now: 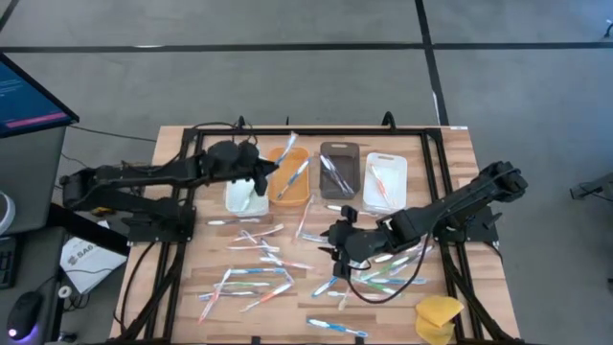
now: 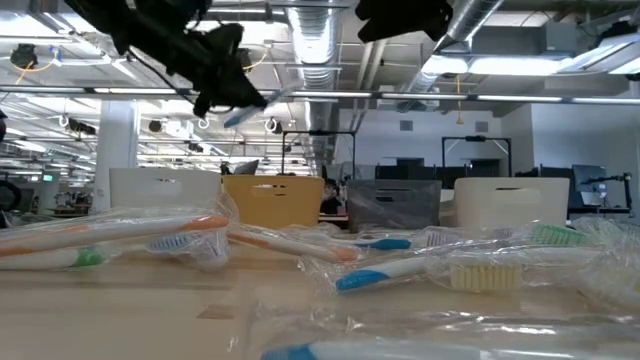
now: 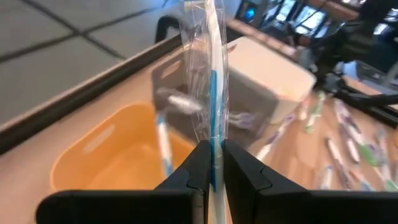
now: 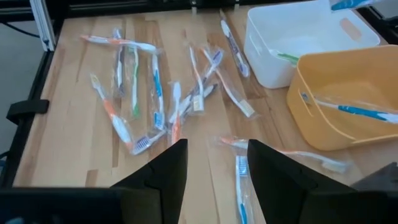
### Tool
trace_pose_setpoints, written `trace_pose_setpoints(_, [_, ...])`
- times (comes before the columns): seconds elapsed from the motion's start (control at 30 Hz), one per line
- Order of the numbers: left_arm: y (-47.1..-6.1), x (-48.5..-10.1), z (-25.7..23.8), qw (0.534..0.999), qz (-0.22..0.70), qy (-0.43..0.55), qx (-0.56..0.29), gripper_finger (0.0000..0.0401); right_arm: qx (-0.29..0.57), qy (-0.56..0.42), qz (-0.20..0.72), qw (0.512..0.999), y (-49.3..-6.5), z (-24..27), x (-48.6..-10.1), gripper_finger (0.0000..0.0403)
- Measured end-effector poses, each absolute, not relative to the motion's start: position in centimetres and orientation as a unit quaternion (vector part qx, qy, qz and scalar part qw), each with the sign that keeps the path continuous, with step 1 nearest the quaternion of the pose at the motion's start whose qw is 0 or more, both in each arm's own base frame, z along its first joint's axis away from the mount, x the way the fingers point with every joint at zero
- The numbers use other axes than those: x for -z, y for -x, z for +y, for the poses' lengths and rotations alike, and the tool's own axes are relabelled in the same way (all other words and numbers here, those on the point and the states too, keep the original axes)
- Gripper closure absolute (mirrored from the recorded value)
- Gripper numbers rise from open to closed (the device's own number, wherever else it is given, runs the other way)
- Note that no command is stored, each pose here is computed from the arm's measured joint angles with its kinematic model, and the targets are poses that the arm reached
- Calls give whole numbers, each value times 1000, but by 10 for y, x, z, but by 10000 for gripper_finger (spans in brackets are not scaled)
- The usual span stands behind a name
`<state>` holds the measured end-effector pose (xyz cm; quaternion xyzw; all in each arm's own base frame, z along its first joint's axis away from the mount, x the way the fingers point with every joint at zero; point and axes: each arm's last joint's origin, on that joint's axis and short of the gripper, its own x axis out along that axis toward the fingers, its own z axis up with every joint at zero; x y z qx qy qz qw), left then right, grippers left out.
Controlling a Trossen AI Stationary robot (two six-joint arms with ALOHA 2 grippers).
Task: Pick & Place Toothbrushes
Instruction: Put the blue toothbrush into the orange bin
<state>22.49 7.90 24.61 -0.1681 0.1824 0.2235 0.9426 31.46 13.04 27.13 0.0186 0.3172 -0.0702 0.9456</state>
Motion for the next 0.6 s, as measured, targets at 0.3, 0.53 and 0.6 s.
trace_pose_setpoints(0.3, [-243,-210,94,913,250,213,-243,379,66,0,324,944,-314,130,-270,237])
trace_pose_setpoints(0.53, [-265,-207,94,910,265,227,-222,379,67,5,331,941,-313,129,-269,238])
trace_pose_setpoints(0.6, [-270,-208,94,910,269,227,-219,379,67,5,331,941,-313,129,-269,236])
